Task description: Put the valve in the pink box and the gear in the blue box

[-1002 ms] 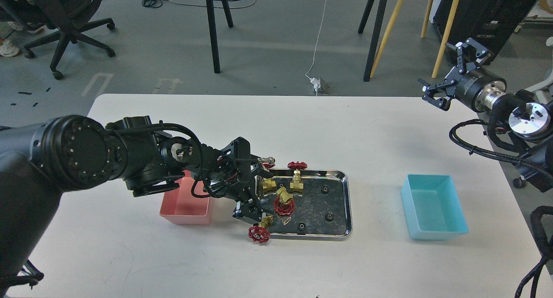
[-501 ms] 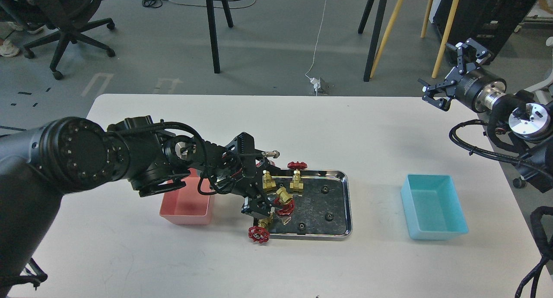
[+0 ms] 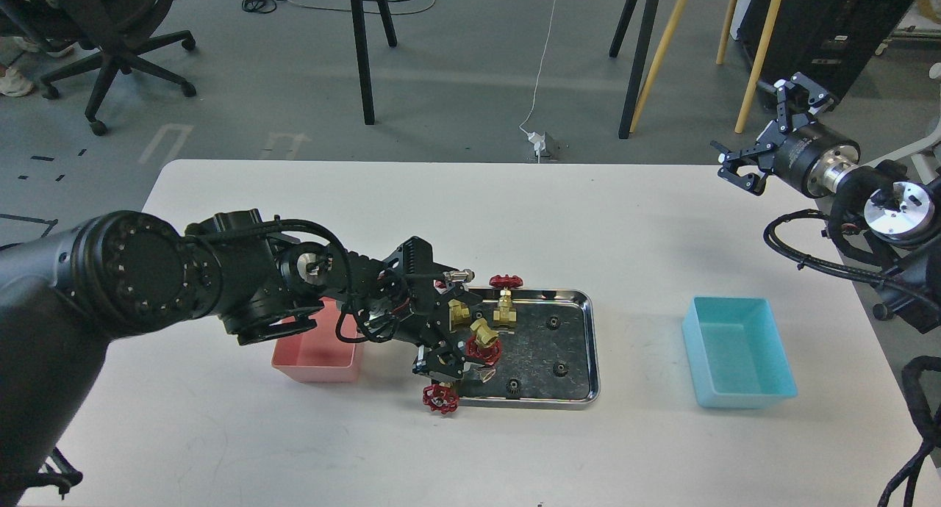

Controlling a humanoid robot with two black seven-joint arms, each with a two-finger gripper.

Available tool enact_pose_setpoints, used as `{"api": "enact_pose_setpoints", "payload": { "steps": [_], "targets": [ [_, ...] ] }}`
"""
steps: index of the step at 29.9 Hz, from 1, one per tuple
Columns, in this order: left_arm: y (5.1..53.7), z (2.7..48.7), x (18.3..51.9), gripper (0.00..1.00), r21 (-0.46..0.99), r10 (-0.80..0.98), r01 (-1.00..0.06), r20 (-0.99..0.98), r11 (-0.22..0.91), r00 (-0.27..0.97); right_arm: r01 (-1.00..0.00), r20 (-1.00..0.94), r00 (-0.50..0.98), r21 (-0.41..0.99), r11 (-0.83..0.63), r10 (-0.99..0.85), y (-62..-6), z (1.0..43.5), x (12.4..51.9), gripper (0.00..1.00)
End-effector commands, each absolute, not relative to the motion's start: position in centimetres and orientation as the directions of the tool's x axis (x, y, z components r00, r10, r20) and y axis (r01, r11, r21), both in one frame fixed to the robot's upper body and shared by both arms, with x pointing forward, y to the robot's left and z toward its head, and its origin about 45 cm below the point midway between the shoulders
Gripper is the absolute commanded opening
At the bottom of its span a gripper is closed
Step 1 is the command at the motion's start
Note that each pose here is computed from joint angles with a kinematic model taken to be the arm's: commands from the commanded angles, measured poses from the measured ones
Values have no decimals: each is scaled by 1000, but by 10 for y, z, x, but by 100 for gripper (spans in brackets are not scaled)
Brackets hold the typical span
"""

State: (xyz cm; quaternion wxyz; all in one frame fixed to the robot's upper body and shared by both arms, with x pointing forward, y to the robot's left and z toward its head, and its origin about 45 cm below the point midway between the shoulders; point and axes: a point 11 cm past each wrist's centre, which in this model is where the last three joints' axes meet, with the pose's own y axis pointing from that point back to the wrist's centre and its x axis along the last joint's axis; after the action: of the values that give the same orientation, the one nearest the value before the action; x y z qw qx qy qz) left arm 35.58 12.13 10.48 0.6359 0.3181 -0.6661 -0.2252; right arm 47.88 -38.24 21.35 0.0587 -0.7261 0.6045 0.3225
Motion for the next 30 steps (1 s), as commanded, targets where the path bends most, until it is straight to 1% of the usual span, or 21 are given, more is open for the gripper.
{"api": "enact_pose_setpoints", "payload": {
  "steps": [1, 3, 10, 16, 25, 30],
  "targets": [
    [121, 105, 356, 75, 705, -711, -134, 703, 696, 3, -915, -540, 60, 306, -263, -840, -382, 213, 478, 99],
    [121, 106, 356, 71, 700, -707, -136, 707, 701, -1, -915, -540, 60, 306, -263, -840, -382, 213, 478, 99],
    [120, 105, 356, 67, 689, -696, -139, 718, 711, -4, -917, -544, 61, 301, -262, -837, -382, 214, 479, 99],
    [121, 103, 355, 60, 688, -695, -141, 719, 712, -1, -918, -545, 64, 296, -263, -836, -381, 216, 480, 99],
    [117, 105, 356, 55, 676, -683, -145, 730, 723, 1, -917, -544, 64, 298, -264, -837, -381, 215, 480, 99],
    [118, 103, 355, 52, 686, -694, -133, 720, 715, -17, -918, -545, 64, 296, -263, -836, -381, 216, 480, 99]
  ]
}}
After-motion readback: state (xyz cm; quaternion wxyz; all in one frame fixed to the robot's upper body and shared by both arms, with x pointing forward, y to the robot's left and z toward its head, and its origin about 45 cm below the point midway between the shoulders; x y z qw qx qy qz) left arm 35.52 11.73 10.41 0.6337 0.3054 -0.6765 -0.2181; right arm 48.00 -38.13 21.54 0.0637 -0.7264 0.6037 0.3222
